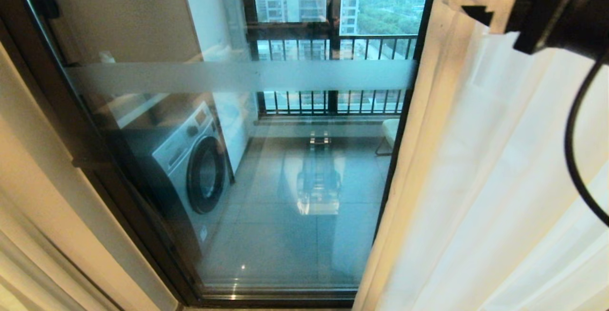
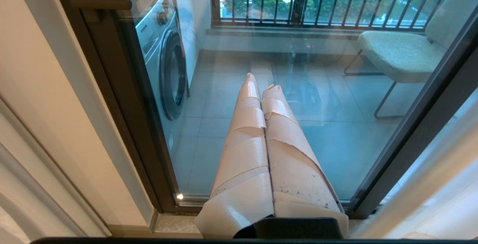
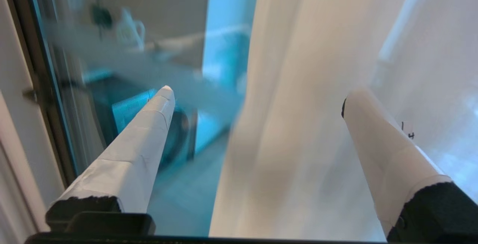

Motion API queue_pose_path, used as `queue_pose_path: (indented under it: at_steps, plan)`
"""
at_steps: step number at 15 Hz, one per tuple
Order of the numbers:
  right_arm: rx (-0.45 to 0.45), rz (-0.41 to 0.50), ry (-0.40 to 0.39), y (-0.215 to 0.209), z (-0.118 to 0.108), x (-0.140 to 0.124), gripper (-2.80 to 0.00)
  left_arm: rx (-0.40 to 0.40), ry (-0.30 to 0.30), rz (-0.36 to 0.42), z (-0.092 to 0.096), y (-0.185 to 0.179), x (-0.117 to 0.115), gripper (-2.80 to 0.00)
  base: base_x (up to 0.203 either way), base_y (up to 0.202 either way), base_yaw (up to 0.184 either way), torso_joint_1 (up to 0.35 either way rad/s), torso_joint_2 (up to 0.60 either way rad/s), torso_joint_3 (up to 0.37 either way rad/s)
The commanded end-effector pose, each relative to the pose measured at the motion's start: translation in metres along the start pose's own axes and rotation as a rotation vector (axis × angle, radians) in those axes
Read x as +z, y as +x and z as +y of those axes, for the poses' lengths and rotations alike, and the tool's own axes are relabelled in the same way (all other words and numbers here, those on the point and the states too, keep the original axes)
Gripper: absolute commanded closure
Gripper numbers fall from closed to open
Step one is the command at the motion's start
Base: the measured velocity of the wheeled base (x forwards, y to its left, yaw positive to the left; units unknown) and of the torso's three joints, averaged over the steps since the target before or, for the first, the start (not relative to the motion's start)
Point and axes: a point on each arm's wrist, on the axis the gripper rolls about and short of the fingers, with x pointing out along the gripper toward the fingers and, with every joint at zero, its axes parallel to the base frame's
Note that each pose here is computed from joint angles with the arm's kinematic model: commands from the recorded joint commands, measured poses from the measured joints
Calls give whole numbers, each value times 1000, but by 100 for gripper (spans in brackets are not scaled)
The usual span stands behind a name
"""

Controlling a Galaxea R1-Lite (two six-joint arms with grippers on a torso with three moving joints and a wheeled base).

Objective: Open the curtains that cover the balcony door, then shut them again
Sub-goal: Close the inner curtains on both sides

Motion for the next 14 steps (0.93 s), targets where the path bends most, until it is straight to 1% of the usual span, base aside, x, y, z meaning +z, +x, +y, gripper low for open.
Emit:
queue_pose_path:
  at_steps: [1,3,5,6,9,12,14]
  plan:
    - [-23,-38,0,-59,-5,9,-280,1,-1,-1,0,0,0,0,0,0,0,0,0,0]
    - [-29,-29,2,-98,-5,4,-280,1,-1,-1,0,0,0,0,0,0,0,0,0,0]
    - [-23,9,3,-128,-2,-12,-280,1,-1,-1,0,0,0,0,0,0,0,0,0,0]
    - [-20,24,4,-141,0,-21,0,1,-1,-1,0,0,0,0,0,0,0,0,0,0]
    - [-16,60,4,-171,4,-43,0,1,-1,-1,0,0,0,0,0,0,0,0,0,0]
    - [-18,119,14,-187,8,-67,0,1,-1,-1,0,0,0,0,0,0,0,0,0,0]
    - [-77,169,15,-193,7,-83,0,1,-1,-1,0,0,0,0,0,0,0,0,0,0]
